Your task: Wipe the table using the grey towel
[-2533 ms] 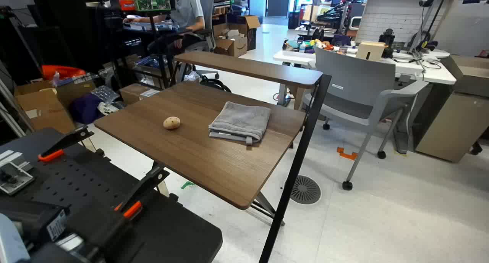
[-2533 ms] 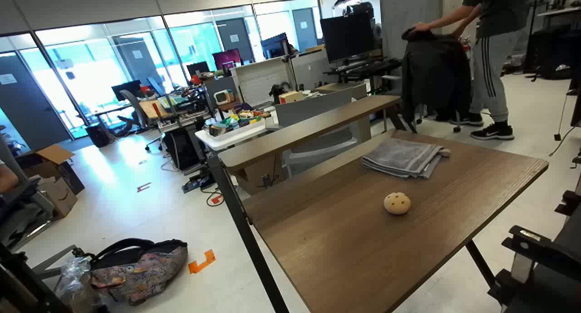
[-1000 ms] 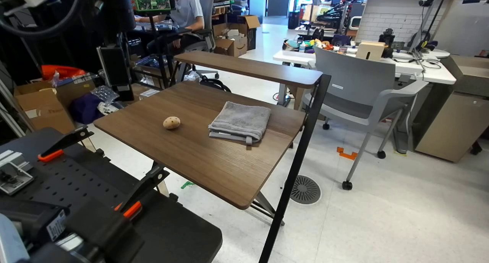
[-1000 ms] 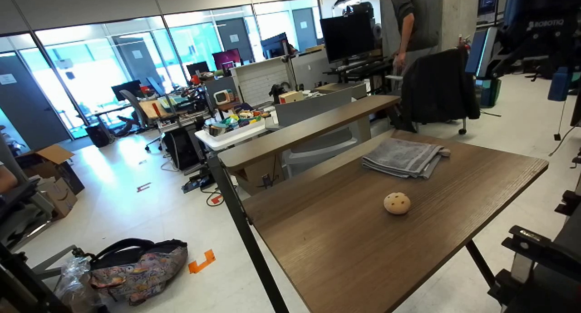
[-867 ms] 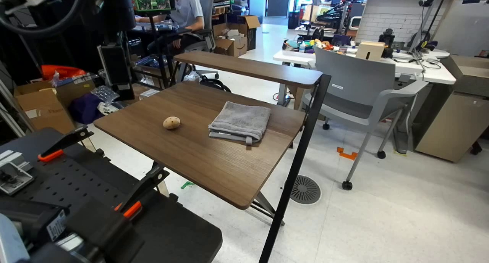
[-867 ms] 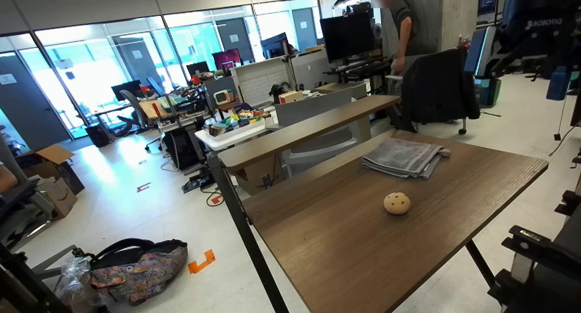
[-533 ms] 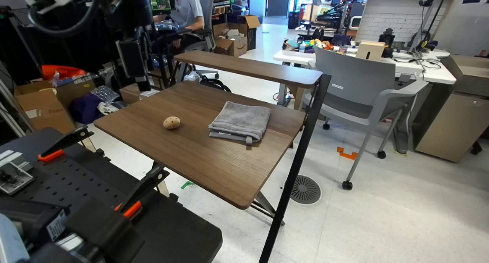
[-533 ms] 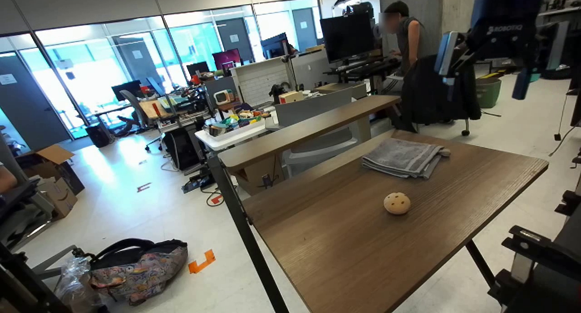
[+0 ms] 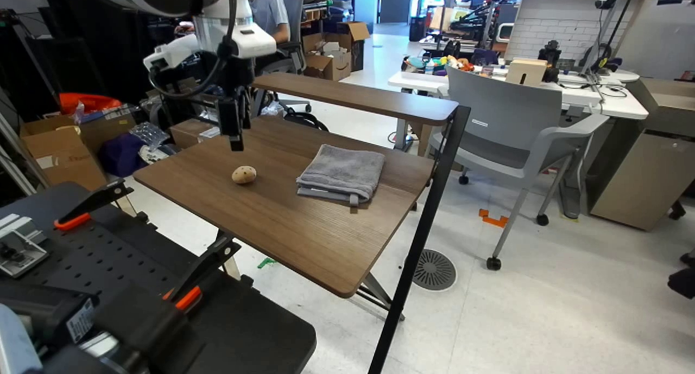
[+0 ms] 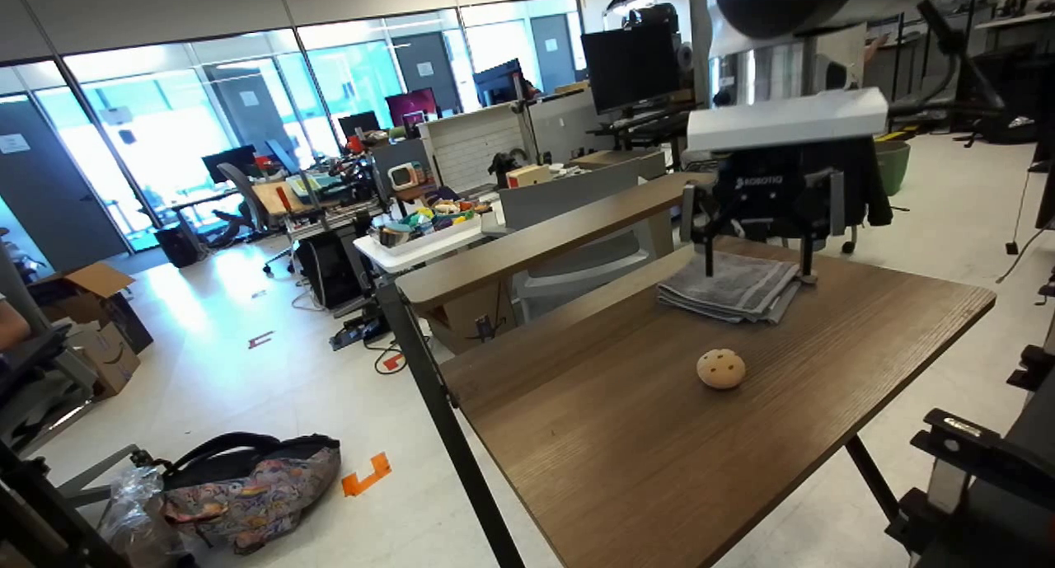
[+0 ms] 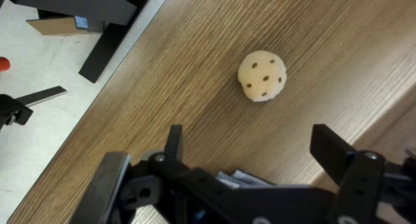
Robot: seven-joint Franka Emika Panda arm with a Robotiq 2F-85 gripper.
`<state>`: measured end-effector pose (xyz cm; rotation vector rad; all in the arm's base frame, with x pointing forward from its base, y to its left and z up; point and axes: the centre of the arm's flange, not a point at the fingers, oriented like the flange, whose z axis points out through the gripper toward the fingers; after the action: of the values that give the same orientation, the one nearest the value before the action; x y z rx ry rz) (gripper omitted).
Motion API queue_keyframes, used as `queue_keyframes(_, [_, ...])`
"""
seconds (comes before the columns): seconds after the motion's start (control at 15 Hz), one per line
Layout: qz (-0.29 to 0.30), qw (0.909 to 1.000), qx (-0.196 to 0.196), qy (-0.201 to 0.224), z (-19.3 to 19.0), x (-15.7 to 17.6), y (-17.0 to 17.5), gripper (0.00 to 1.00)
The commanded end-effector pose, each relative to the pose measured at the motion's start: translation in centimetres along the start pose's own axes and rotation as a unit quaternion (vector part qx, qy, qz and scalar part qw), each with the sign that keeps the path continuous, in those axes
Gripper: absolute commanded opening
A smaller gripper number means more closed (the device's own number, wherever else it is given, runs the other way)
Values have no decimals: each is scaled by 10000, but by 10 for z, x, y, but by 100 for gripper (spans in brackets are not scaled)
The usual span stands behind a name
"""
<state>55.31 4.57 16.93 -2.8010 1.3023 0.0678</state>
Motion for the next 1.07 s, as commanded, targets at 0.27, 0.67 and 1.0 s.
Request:
queue_keyframes(0.27, [-31,9999,34,91,56,2,6,100])
queue_keyframes(0.67, [157,9996,128,176,63,4,5,100])
queue_keyframes(1.0, [691,9928,943,276,66,-9,-34,100])
